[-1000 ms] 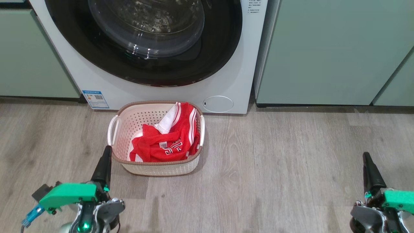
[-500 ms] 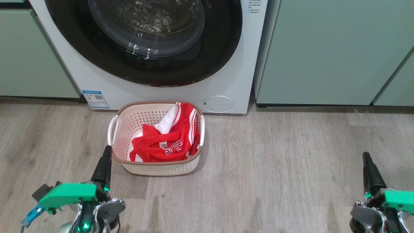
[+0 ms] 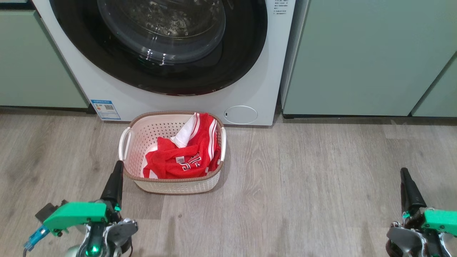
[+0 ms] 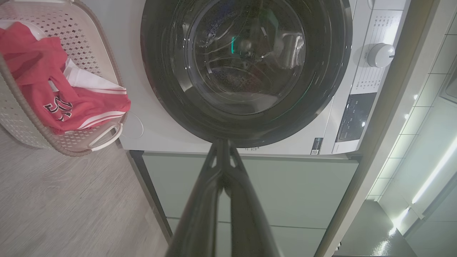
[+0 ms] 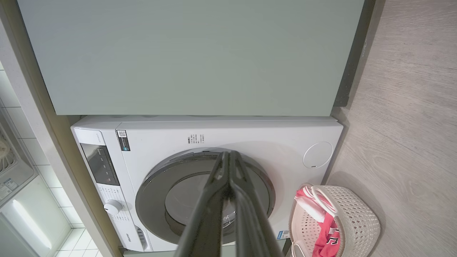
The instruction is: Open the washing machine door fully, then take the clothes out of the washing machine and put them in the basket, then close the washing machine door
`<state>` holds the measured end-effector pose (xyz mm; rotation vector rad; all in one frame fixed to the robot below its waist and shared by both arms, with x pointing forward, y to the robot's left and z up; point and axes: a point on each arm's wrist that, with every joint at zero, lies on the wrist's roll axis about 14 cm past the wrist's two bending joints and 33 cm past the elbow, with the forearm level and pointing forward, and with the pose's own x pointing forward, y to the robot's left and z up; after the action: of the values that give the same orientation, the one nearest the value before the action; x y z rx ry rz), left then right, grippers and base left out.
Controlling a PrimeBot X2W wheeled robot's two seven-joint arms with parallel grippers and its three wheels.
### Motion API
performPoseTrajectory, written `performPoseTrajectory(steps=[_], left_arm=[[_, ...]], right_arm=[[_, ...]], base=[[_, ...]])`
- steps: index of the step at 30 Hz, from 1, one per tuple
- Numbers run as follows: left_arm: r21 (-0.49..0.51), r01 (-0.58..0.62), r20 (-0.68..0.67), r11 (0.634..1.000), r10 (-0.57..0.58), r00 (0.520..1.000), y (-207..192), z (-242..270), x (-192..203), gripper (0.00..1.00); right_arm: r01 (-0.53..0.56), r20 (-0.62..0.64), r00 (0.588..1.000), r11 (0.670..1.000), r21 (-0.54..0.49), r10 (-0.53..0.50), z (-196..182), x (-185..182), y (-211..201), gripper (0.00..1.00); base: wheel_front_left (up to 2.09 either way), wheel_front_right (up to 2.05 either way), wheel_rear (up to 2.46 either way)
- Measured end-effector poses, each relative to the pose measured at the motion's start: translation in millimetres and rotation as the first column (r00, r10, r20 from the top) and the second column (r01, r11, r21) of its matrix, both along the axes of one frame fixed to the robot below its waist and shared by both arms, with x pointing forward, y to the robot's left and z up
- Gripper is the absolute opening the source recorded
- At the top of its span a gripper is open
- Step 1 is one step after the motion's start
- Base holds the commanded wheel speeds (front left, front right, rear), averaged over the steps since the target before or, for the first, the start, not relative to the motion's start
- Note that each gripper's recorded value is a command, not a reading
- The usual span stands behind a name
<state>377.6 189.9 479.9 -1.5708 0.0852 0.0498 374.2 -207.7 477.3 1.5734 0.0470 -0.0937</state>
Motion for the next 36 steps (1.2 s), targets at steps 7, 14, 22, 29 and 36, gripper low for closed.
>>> performPoseTrajectory(steps=[7,14,22,29,36], left_arm=[[0.000,0.000,0.000,1.000,0.000,1.000,0.0,0.0,0.0,0.00],[0.000,0.000,0.000,1.000,0.000,1.000,-0.1,0.0,0.0,0.00],[0.000,0.000,0.000,1.000,0.000,1.000,0.0,0.0,0.0,0.00],[0.000,0.000,0.000,1.000,0.000,1.000,0.0,0.0,0.0,0.00],[0.000,0.000,0.000,1.000,0.000,1.000,0.0,0.0,0.0,0.00]], right_arm=[[0.000,0.000,1.000,1.000,0.000,0.000,0.1,0.0,0.0,0.00],[0.000,0.000,1.000,1.000,0.000,0.000,0.1,0.0,0.0,0.00],[0.000,0.000,1.000,1.000,0.000,0.000,0.1,0.0,0.0,0.00],[0.000,0.000,1.000,1.000,0.000,0.000,0.1,0.0,0.0,0.00],[0.000,0.000,1.000,1.000,0.000,0.000,0.1,0.0,0.0,0.00]], base=[[0.00,0.00,0.00],[0.00,0.00,0.00],[0.00,0.00,0.00],[0.00,0.00,0.00],[0.00,0.00,0.00]])
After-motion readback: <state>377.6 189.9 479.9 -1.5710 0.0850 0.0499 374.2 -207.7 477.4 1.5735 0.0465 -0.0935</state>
